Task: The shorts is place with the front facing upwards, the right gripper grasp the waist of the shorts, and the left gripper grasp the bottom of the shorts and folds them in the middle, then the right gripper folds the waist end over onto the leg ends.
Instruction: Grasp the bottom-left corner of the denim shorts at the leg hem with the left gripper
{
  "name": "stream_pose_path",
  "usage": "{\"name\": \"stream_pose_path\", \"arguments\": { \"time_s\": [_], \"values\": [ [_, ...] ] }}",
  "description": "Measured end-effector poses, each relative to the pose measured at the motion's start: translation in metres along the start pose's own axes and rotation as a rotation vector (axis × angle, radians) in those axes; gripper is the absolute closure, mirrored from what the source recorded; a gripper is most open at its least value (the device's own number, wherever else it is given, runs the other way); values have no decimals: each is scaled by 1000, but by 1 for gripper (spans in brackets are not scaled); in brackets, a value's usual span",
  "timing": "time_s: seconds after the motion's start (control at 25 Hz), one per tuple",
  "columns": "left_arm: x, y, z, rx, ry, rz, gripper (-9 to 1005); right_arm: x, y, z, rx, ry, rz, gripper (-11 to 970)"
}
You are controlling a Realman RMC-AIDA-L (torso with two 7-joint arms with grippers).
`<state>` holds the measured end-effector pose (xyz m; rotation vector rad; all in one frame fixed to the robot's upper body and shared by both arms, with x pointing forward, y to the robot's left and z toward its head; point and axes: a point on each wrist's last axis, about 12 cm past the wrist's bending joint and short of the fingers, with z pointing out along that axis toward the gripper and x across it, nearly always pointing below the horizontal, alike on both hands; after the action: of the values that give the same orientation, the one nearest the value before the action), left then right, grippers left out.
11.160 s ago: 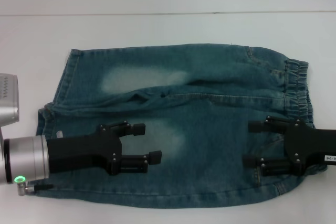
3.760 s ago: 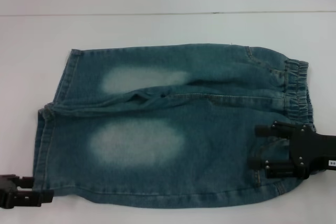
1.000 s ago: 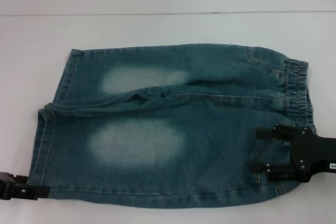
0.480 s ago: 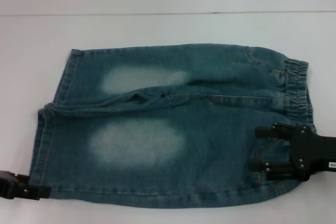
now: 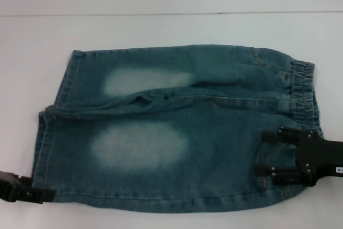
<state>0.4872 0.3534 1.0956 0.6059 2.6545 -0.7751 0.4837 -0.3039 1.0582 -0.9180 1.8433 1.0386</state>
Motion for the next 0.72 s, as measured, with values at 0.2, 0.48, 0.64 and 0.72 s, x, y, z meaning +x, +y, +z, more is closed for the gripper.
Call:
{"name": "stream_pose_path", "arguments": {
  "time_s": [0.2, 0.48, 0.64, 0.72],
  "values": [
    [1, 0, 1, 4, 2, -1, 134, 1, 0, 0, 4, 0, 4, 12],
    [2, -1, 1, 9, 8, -3, 134, 0, 0, -1, 5, 0, 1, 12],
    [0, -4, 0, 30, 11, 5, 134, 0, 0, -1, 5, 0, 0, 12],
    [-2, -5, 0, 38, 11, 11, 134, 0, 0, -1, 6, 0, -2, 12]
  ]
}}
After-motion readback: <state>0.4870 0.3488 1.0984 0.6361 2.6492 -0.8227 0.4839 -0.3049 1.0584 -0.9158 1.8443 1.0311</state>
